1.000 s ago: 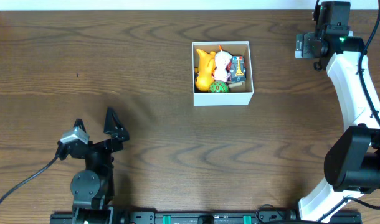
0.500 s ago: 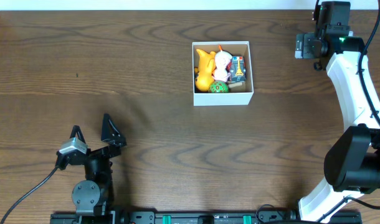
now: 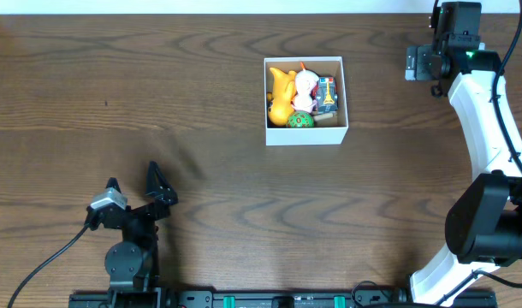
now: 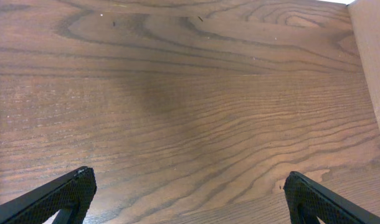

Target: Pack container

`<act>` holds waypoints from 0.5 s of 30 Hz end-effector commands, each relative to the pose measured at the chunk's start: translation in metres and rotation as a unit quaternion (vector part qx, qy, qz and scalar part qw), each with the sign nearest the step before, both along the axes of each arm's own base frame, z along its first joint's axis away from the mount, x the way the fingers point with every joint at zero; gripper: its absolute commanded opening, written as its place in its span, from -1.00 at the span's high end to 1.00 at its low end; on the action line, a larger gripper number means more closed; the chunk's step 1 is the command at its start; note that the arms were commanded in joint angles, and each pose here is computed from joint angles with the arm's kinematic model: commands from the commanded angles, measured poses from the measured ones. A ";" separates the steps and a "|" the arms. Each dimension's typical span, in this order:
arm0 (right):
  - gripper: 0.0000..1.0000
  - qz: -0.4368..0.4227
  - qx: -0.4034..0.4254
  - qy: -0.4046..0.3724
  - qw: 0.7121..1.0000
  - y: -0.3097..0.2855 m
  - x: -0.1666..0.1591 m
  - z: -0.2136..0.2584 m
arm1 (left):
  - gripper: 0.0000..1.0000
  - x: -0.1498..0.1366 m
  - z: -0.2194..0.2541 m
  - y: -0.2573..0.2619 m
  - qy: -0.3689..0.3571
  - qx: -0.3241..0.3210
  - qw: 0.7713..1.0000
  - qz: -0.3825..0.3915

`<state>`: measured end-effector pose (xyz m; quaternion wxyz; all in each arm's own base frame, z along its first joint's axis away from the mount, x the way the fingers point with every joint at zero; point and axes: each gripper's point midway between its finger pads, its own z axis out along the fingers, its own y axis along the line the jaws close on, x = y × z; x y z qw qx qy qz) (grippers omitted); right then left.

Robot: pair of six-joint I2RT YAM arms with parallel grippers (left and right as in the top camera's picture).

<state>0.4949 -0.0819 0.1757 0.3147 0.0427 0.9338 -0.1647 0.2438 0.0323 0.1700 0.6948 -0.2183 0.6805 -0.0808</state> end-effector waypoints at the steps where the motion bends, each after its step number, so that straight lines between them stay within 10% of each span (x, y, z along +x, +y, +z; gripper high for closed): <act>1: -0.96 -0.007 0.002 -0.008 1.000 -0.002 0.002 0.005 | -0.96 0.000 -0.006 -0.001 0.012 0.008 1.000 -0.004; 15: -0.98 -0.007 0.002 -0.008 1.000 -0.002 0.002 0.005 | -0.96 -0.002 -0.032 0.000 0.075 0.057 0.996 -0.008</act>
